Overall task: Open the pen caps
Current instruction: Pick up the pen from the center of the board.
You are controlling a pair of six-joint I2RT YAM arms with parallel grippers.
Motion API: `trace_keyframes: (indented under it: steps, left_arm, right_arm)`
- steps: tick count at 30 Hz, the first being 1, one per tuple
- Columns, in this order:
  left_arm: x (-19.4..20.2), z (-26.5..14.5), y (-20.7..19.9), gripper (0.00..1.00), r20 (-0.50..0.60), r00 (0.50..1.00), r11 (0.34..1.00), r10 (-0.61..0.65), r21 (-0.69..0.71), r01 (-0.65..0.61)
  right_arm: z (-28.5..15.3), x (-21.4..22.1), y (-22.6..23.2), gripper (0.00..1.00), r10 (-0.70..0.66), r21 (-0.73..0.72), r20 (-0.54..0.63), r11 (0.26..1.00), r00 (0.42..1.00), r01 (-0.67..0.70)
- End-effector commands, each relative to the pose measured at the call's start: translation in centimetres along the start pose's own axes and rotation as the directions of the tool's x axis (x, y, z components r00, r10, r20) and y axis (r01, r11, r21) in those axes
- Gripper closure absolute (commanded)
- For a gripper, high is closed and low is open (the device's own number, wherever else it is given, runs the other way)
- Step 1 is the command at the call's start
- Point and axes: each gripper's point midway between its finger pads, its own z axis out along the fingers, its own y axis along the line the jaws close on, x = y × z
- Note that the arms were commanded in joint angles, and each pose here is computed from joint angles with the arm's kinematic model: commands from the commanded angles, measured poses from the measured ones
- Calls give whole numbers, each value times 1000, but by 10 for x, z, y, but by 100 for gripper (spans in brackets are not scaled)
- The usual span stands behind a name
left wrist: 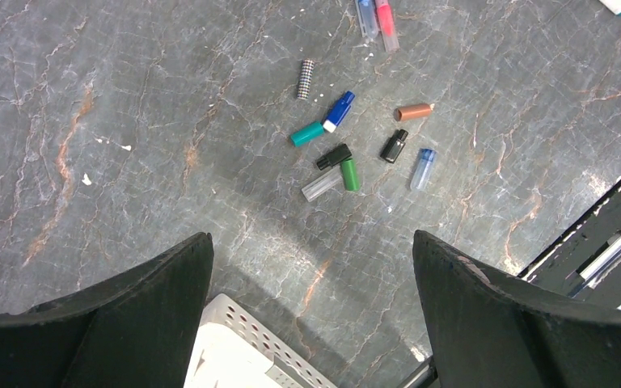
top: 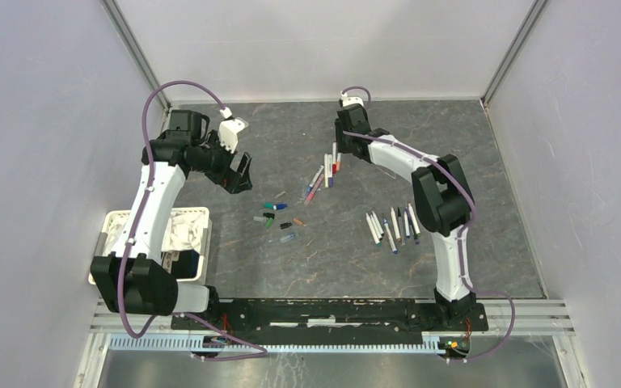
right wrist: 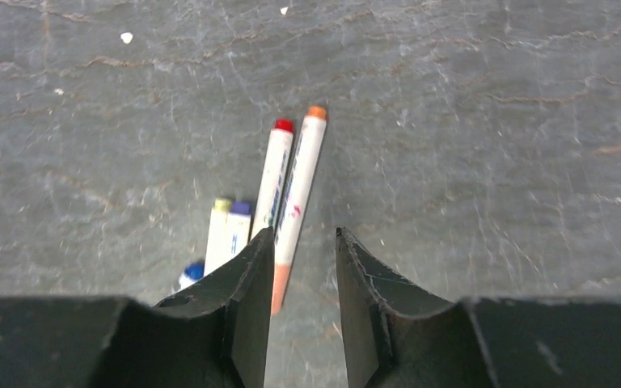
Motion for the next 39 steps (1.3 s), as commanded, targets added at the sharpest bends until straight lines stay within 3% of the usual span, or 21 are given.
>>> trace_keyframes:
  steps: [1, 8, 15, 24, 27, 29, 32, 36, 39]
  left_arm:
    - [-8, -7, -6, 3, 43, 999, 1000, 15, 19, -15]
    - [-5, -2, -6, 3, 33, 999, 999, 10, 33, -12]
    - [-3, 1, -4, 3, 32, 999, 1000, 10, 29, -11]
    - [0, 4, -7, 3, 26, 1000, 999, -6, 47, 5]
    - [-3, 1, -10, 2, 38, 999, 999, -2, 54, 0]
    - [-6, -1, -13, 2, 51, 999, 998, -5, 60, 2]
    - [-12, -2, -17, 2, 77, 997, 997, -27, 77, 21]
    - [-26, -3, -28, 0, 143, 987, 990, -78, 132, 59]
    - [-38, -6, -42, 0, 196, 973, 975, -124, 207, 83]
  right_arm:
    - [19, -3, 3, 62, -17, 31, -23, 999, 1000, 18]
    - [48, 7, 1, 63, -9, 45, -53, 999, 999, 11]
    - [55, 31, -12, 70, -19, 83, -91, 996, 996, 27]
    - [60, 55, -29, 71, -42, 133, -150, 989, 988, 62]
    - [57, 61, -39, 78, -61, 165, -174, 982, 983, 90]
    - [52, 62, -42, 89, -63, 177, -180, 980, 982, 95]
    - [32, 46, -41, 100, -34, 169, -131, 984, 991, 56]
    - [-11, 11, -30, 100, 57, 78, -3, 995, 998, -56]
    - [-56, -14, -9, 100, 180, -88, 108, 981, 978, -171]
